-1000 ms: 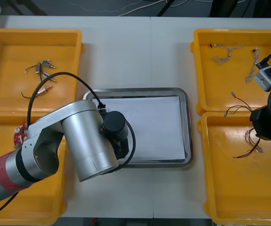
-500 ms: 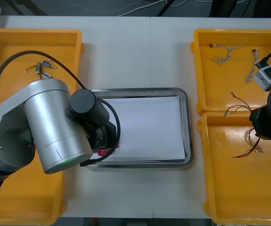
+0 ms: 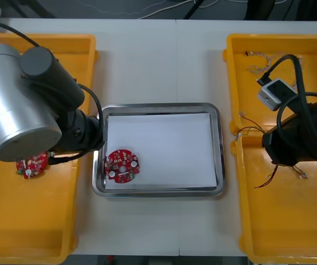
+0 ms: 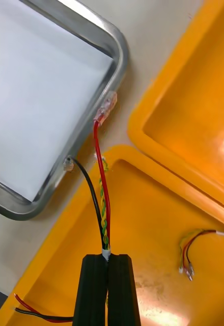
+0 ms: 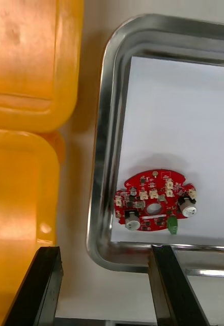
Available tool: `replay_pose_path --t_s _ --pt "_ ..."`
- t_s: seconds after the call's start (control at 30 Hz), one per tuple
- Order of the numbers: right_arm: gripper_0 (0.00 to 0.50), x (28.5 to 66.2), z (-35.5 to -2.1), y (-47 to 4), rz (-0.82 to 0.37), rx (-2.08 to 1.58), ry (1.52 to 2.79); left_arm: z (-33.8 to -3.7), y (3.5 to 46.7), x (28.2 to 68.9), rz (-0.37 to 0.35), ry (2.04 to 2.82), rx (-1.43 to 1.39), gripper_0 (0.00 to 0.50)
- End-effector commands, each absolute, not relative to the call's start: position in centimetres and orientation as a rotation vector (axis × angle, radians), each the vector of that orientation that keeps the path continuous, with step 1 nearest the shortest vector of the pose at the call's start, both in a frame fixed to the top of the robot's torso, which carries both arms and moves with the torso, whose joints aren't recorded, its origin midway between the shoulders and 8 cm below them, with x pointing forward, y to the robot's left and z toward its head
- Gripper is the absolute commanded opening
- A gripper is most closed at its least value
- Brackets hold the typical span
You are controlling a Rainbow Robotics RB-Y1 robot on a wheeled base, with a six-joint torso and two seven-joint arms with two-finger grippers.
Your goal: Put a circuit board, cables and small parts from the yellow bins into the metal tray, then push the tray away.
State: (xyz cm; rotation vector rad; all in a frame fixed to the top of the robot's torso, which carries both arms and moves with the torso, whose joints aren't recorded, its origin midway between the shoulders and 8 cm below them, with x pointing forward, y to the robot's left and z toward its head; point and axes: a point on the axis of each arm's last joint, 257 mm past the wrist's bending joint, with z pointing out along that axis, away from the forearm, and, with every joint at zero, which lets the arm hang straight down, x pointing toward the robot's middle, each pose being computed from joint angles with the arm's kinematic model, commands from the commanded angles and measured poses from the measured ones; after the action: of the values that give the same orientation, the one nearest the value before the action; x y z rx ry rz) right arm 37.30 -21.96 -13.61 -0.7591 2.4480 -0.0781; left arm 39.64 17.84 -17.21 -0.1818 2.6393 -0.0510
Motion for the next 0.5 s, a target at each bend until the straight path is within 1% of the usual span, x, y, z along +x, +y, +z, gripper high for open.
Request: replay_pose_path --t_s 0.03,0.13,0.3,0.37,0.5 --pt "0.0 37.5 -13.1 -19.9 -0.142 -0.922 2.394 -13.0 20.4 41.5 -0.01 2.561 -0.12 0.5" --pt "0.0 37.5 -13.6 -18.9 -0.155 -0.992 2.389 -12.3 21.6 42.2 0.001 2.561 -0.112 0.5" --pt "0.0 37.5 -14.9 -17.0 -0.205 -1.149 2.38 -11.3 24.3 43.9 0.039 2.558 -0.13 0.5" --pt "0.0 37.5 -15.2 -16.5 -0.226 -1.197 2.368 -11.1 25.1 44.4 0.05 2.559 -0.138 0.5" --pt "0.0 37.9 -16.0 -14.4 -0.261 -1.319 2.318 -10.6 27.2 45.9 0.094 2.56 -0.149 0.5"
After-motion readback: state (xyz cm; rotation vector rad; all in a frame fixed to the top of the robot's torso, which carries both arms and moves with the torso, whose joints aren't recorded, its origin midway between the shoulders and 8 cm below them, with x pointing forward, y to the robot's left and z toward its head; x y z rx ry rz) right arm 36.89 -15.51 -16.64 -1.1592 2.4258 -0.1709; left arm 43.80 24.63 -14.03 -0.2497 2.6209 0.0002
